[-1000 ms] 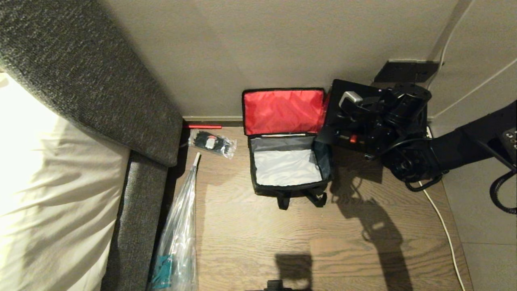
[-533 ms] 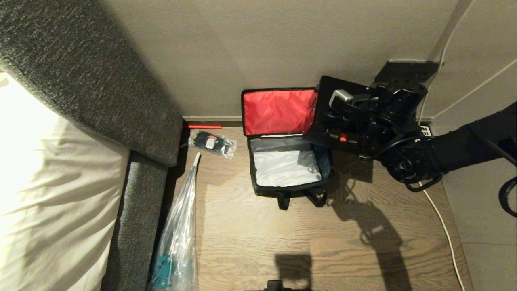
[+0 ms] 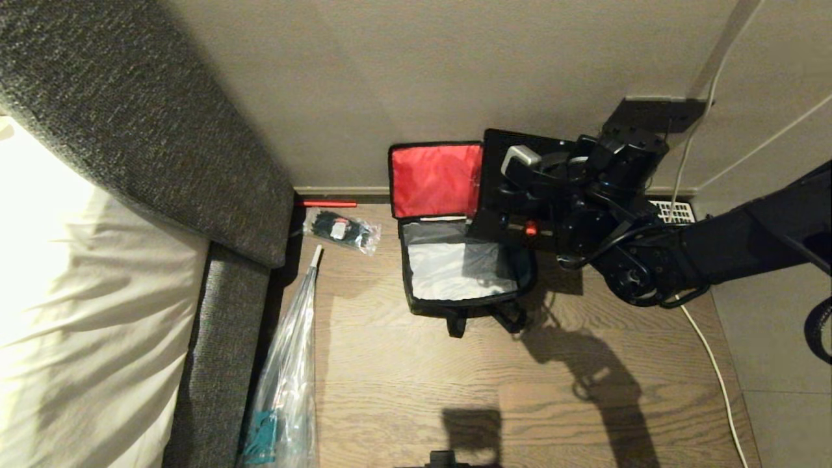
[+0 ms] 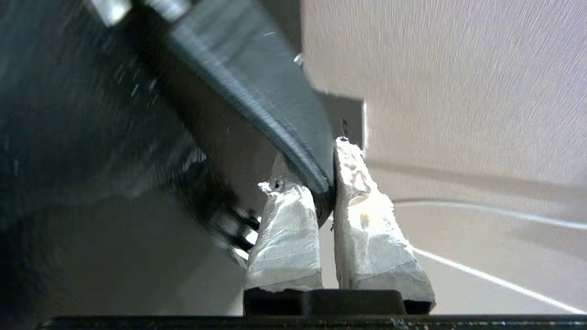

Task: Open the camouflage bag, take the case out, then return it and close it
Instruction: Place the black box back

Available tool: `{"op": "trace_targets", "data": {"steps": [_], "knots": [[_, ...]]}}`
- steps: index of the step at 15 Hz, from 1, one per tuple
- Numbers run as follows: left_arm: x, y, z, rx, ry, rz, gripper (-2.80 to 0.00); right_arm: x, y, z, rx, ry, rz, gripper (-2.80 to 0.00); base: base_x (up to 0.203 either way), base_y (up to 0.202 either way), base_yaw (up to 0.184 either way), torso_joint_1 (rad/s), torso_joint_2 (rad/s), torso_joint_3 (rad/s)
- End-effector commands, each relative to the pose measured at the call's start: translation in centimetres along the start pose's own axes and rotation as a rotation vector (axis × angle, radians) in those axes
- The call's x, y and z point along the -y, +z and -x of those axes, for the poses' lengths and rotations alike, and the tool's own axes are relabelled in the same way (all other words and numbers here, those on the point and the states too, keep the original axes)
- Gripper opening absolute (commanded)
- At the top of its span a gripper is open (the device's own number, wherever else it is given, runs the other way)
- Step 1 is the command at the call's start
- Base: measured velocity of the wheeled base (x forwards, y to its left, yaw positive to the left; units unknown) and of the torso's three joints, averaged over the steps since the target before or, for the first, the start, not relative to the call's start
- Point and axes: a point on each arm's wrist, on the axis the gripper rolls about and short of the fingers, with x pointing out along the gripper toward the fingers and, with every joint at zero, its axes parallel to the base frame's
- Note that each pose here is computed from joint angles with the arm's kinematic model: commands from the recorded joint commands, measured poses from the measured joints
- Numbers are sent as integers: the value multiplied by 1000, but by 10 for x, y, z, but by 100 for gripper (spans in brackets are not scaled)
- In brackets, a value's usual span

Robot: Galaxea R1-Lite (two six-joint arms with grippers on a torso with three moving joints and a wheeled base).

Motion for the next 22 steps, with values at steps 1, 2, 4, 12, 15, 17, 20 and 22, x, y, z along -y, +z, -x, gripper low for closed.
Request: {"op": "trace_targets", "data": {"steps": [1, 2, 4, 12, 15, 17, 20, 22], "knots": [[0, 0, 0, 1, 0, 0, -280, -8, 7, 8, 31, 19, 13, -280, 0, 0, 0, 0, 0, 0], [0, 0, 0, 1, 0, 0, -280, -12, 10, 11, 50, 29, 19, -280, 0, 0, 0, 0, 0, 0], [0, 0, 0, 1, 0, 0, -280, -19, 21, 19, 85, 45, 21, -280, 0, 0, 0, 0, 0, 0], [0, 0, 0, 1, 0, 0, -280, -44, 41, 38, 164, 92, 30, -280, 0, 0, 0, 0, 0, 0], [0, 0, 0, 1, 0, 0, -280, -55, 47, 40, 182, 105, 41, -280, 0, 0, 0, 0, 0, 0], [0, 0, 0, 1, 0, 0, -280, -61, 52, 41, 190, 110, 43, -280, 0, 0, 0, 0, 0, 0], [0, 0, 0, 1, 0, 0, -280, -69, 57, 43, 199, 115, 41, -280, 0, 0, 0, 0, 0, 0], [0, 0, 0, 1, 0, 0, -280, -72, 60, 45, 207, 114, 36, -280, 0, 0, 0, 0, 0, 0]]}}
